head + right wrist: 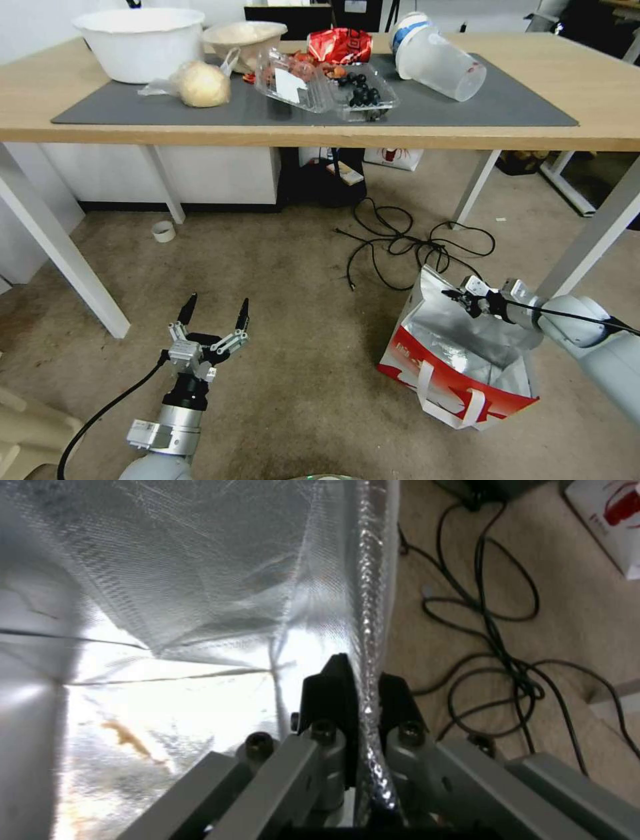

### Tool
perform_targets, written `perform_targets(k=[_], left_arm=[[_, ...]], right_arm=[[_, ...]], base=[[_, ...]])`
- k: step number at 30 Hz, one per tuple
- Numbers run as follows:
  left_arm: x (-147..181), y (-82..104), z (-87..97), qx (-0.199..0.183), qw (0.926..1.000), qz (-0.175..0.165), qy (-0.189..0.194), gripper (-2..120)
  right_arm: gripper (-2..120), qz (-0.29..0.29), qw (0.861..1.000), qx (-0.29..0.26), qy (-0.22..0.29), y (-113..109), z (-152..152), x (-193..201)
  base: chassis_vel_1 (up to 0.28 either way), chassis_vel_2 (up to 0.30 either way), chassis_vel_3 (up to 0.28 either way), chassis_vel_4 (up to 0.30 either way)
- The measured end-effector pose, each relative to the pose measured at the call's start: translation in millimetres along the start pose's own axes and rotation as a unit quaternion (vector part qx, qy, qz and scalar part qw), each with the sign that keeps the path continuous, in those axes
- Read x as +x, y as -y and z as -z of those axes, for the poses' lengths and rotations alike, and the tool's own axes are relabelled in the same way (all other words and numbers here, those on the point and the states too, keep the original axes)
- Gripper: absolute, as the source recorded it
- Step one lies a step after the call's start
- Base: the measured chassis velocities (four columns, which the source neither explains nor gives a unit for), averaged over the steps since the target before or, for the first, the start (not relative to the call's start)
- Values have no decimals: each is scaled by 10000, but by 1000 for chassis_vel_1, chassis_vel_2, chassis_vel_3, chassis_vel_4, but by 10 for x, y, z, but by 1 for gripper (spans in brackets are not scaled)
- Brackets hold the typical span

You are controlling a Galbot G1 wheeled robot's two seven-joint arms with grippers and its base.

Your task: Pick up the food delivery bag from the floor and place it on the table.

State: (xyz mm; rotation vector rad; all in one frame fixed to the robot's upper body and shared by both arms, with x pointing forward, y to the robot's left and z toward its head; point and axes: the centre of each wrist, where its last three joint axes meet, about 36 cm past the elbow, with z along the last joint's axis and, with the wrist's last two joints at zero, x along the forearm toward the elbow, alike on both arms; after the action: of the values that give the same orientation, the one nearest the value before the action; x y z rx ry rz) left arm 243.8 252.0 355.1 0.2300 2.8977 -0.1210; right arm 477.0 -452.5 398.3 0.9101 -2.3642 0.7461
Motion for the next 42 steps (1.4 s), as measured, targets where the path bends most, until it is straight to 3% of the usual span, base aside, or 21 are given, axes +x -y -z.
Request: perform_targets(k=[7,15,21,31,42], left_arm=[[22,-13,33,-33,10000,-15,-60,100],[-20,-27,43,-52,10000,-42,-6,100],[-73,-51,49,-74,10000,-41,30,100],[-135,-107,52,-107,9999,11,51,100],[-180,-143,70,-135,9999,22,39,100]], right_arm=[[0,206,9983,-370,395,-68,135,155],[0,716,9924,-604,802,-105,617,314],[0,1423,9782,-1008,1129,-240,1048,348],[0,2153,9595,-1265,1309,-357,1422,294],[0,2586,9529,-1035,1202,-307,1708,366]], base=[[0,0,0,0],[0,0,0,0],[0,0,0,0],[0,0,0,0],[0,0,0,0]])
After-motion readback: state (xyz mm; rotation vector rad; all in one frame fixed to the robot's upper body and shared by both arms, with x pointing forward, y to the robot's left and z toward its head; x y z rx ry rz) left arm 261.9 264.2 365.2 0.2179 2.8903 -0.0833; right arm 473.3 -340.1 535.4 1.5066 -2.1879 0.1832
